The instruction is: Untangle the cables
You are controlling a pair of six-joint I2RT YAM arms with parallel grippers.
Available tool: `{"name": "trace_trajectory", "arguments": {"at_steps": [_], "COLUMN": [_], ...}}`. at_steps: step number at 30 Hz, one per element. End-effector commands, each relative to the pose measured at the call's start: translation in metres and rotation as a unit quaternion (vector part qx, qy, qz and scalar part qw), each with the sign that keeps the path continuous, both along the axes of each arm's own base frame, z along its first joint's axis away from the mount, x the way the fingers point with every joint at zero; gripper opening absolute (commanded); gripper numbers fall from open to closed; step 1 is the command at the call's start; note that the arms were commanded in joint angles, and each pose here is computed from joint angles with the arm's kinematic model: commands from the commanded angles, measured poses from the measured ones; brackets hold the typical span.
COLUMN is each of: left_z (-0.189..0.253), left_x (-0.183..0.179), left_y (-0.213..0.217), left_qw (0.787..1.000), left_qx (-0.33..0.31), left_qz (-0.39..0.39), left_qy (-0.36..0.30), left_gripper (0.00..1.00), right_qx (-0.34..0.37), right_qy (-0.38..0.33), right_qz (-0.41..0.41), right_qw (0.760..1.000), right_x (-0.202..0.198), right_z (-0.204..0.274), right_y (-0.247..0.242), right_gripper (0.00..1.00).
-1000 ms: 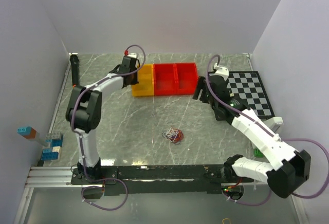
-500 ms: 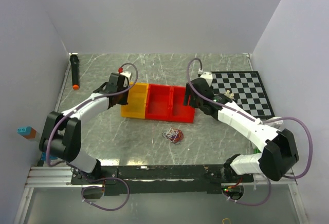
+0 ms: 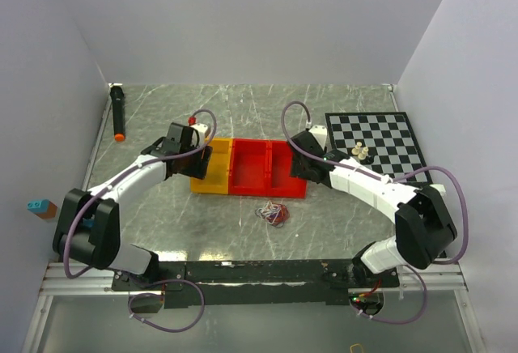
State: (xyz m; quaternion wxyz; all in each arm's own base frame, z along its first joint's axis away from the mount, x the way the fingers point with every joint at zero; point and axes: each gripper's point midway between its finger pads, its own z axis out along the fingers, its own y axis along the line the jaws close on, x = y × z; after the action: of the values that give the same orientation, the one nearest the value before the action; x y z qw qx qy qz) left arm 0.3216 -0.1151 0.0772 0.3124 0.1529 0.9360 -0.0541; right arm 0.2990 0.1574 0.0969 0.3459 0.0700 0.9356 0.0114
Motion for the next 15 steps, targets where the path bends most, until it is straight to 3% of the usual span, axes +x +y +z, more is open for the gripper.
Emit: {"name": "trace_trajectory", "arguments": {"at_steps": [1,4,6,10,13,15], "left_z": [0.029,0.055,0.082,0.120,0.136,0.139], "left_x": [-0.009,-0.012,-0.012,-0.004,-0.007,-0.005], "left_y": [-0.017,-0.021,-0.020,0.005,0.009,0.010], "left_qw": [0.998,0.996,0.994,0.994,0.990,0.990], "left_qx": [-0.040,-0.050,-0.062,-0.070,-0.128,-0.119], "left_qz": [-0.047,-0.074,-0.075,-0.001,-0.028,-0.045], "left_qy": [-0.014,-0.030,-0.053,-0.078,-0.056,-0.055], "left_gripper": [0.75,0.96,0.97,0.97,0.97,0.97], "right_qx": [-0.020,-0.031,-0.036,-0.036,-0.033,-0.037], "right_qy": [-0.002,-0.005,-0.007,-0.013,-0.020,-0.025], "right_qz": [-0.016,-0.019,-0.024,-0.040,-0.053,-0.056], "right_qw": [1.000,0.999,0.999,0.998,0.998,0.997], "right_x": [0.003,0.007,0.010,0.017,0.026,0.033], "right_z": [-0.006,-0.004,-0.003,0.001,0.004,0.005], "right_y": [-0.007,-0.010,-0.015,-0.026,-0.035,-0.040], "right_gripper": [0.53,0.48,0.44,0.42,0.41,0.41]}}
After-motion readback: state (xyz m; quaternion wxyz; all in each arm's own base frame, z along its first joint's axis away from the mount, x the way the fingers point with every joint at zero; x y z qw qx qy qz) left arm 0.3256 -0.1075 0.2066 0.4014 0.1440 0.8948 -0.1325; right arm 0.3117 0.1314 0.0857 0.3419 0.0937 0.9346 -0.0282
